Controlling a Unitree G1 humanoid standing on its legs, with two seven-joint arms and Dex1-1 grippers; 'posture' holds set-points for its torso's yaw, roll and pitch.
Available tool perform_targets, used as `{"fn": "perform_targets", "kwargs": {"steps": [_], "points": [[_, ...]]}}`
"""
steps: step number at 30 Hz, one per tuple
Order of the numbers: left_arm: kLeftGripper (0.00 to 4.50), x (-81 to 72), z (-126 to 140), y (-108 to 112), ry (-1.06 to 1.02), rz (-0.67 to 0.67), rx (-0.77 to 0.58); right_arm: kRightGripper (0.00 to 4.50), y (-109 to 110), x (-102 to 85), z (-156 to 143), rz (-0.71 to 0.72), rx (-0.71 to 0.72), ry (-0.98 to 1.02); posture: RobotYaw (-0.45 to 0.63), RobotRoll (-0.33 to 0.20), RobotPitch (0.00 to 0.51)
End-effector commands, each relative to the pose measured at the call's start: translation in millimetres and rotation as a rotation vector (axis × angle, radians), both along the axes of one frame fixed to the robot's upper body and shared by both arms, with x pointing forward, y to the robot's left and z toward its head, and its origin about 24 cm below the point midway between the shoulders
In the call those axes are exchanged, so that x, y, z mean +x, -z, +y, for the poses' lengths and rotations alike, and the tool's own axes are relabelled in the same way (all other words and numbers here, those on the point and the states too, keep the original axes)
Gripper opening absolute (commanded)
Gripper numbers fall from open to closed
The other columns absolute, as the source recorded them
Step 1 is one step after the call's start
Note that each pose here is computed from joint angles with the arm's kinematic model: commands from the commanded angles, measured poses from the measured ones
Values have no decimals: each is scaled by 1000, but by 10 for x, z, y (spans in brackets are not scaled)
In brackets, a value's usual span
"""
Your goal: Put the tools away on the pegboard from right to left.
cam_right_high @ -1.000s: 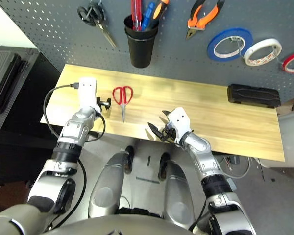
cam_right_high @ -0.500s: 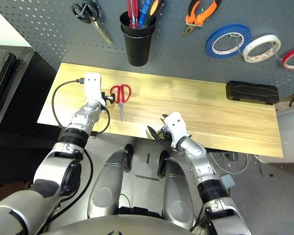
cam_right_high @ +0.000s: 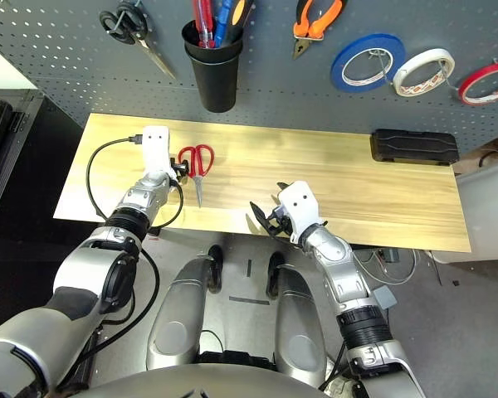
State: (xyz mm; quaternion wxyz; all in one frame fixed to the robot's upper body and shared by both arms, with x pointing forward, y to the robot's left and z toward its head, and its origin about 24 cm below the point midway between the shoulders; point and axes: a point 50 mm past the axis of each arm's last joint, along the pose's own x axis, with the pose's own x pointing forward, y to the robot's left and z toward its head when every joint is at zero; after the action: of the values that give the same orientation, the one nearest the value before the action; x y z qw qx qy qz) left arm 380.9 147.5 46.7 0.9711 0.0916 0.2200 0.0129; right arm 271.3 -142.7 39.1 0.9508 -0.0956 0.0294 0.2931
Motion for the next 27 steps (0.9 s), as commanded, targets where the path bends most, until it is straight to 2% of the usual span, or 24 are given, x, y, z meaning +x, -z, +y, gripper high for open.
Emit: {"fn": "perform_targets", "kwargs": {"steps": [1,3,8,15,23,27], "points": [[770,-199,-28,346,-12,136,-1,4500,12,-19,-54,19,18,-68,139,0,383],[13,-207,-41,333,-27,122,-24,4500,-24,3,-71,2,28,-110,155,0,378],[13,-265,-56,276,-44,72,-62,4500,-67,52,-95,-33,51,-172,191,0,363],[13,-478,27,103,-92,-17,-119,4500,-74,100,-105,-81,63,-231,251,0,337],[13,-777,168,-361,-66,-305,-238,4500,-171,176,-150,-176,96,-307,326,0,299],[13,-922,233,-629,-51,-452,-281,4500,-291,230,-233,-237,121,-330,348,0,282]]}}
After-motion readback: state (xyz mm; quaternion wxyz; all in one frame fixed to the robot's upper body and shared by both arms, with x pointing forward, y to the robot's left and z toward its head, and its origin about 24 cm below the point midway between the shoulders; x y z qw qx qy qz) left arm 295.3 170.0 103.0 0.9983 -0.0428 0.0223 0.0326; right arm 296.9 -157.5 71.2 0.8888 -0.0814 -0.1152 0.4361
